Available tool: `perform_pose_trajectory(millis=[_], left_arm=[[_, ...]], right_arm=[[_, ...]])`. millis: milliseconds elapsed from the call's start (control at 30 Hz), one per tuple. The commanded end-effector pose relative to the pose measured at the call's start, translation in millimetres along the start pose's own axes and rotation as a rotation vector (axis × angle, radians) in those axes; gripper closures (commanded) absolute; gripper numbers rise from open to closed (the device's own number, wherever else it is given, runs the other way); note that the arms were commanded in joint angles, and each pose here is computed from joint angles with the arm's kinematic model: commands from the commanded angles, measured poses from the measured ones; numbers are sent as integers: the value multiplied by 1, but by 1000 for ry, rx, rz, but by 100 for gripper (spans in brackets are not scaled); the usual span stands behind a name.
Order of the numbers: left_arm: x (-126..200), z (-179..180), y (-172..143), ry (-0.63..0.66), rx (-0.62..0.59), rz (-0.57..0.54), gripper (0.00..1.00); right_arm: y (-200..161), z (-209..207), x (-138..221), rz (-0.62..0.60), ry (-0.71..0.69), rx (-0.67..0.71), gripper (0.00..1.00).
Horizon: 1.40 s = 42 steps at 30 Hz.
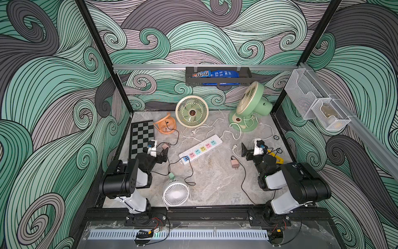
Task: Unplug the desk fan from the power strip
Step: Reset both arms
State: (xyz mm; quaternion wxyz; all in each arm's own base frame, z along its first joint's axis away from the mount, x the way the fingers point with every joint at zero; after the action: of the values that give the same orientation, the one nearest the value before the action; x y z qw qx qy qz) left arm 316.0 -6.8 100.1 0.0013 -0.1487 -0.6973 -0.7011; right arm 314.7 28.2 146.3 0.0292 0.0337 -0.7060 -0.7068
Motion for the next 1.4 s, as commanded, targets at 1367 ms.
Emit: perform_pose_trajectory(millis=[1367], left_arm=[[-32, 15, 14, 83, 18, 109, 1]], right_arm=[[7, 1, -12, -15, 9, 15, 1]])
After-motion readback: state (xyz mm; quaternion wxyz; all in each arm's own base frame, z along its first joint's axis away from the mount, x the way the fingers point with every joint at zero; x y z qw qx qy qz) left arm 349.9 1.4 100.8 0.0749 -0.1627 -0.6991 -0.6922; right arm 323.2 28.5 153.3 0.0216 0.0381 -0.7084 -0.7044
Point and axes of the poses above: each gripper's point midway between its finger pads, its own x axis back along the fingers, its own z axis along the line the jaws close on, y = z × x, the point moved 5 cm from there along x, back along the fingers, and after that the axes turned 1 degree about -x, right-handed, at the moved point
